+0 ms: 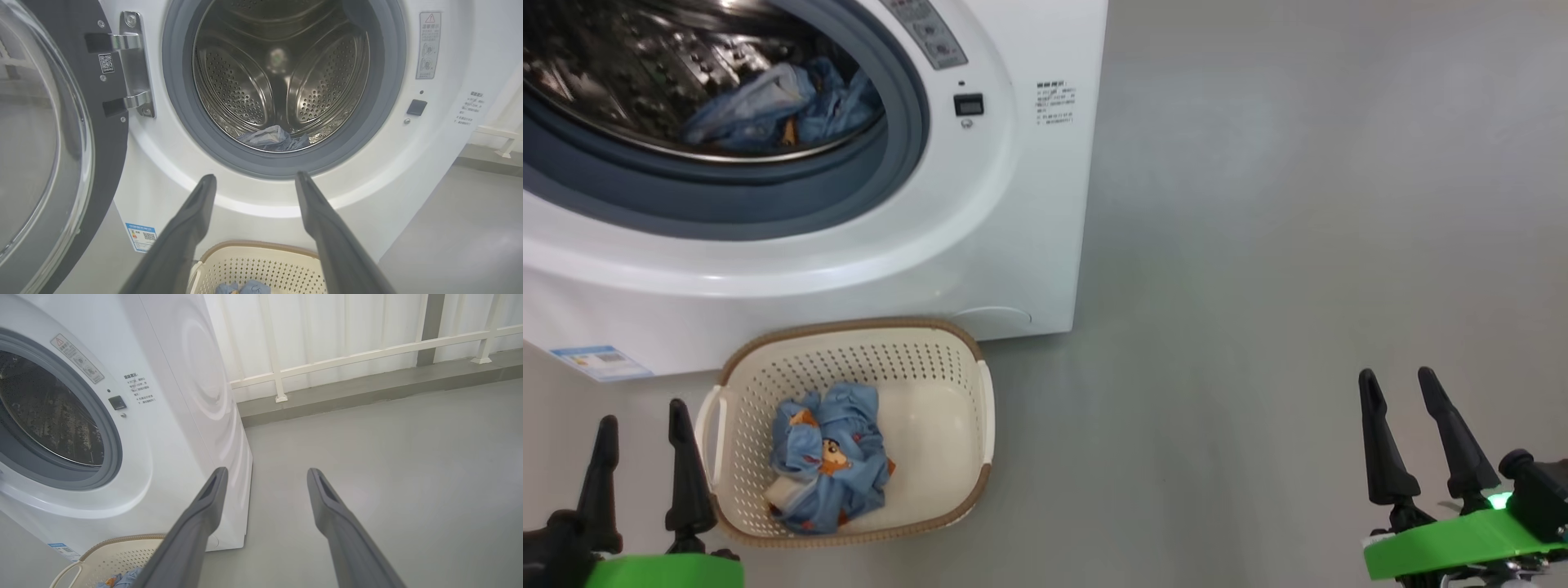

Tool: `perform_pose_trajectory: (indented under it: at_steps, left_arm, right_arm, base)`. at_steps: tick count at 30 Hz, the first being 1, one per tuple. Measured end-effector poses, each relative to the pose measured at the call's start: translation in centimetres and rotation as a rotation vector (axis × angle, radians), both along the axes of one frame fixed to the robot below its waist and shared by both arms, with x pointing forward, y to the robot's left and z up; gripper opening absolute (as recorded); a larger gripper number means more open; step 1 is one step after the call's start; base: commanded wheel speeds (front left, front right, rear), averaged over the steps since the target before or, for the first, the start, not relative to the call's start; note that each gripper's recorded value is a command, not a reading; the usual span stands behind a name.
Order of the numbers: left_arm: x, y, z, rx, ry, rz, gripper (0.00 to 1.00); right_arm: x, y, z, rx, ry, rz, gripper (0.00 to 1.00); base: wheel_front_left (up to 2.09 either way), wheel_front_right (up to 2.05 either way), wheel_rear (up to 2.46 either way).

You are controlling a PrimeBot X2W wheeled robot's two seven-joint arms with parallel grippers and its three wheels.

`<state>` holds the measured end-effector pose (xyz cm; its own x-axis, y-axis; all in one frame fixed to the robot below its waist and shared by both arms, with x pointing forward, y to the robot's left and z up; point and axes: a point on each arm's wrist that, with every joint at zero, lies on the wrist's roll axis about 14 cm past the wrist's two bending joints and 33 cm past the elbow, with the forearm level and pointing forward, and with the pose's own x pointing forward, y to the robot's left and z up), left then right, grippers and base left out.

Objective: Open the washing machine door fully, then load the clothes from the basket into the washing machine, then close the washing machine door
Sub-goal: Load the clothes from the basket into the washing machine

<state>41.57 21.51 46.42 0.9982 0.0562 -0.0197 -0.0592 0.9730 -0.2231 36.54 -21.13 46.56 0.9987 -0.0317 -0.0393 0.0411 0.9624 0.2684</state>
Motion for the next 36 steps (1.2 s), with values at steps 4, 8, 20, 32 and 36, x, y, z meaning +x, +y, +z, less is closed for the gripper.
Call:
perform_pose_trajectory:
  at_steps: [4, 8, 20, 32, 36]
  left_arm:
    - [0.6, -0.3, -1.8, -0.015, 0.047, 0.003, 1.00]
    - [1.7, -0.8, -3.9, -0.029, 0.104, -0.006, 1.00]
    - [4.2, -3.3, -10.6, -0.026, 0.288, -0.093, 1.00]
    - [6.2, -4.2, -18.2, 0.038, 0.504, -0.178, 1.00]
    - [7.7, -4.4, -19.8, 0.062, 0.540, -0.202, 1.00]
  right_arm:
    - [0.9, 0.2, -0.5, 0.005, 0.010, 0.000, 1.00]
    - [2.0, 0.4, -1.1, 0.014, 0.022, 0.000, 1.00]
    - [5.2, 1.2, -2.8, 0.025, 0.043, 0.017, 1.00]
    - [7.5, 1.3, -5.3, 0.032, 0.082, 0.011, 1.00]
    - [8.0, 1.2, -6.5, 0.029, 0.104, 0.007, 1.00]
  base:
    - [0.00, 0.00, 0.00]
    - [0.00, 0.00, 0.00]
    - [0.00, 0.00, 0.00]
    - [0.00, 0.00, 0.00]
    - [0.00, 0.00, 0.00]
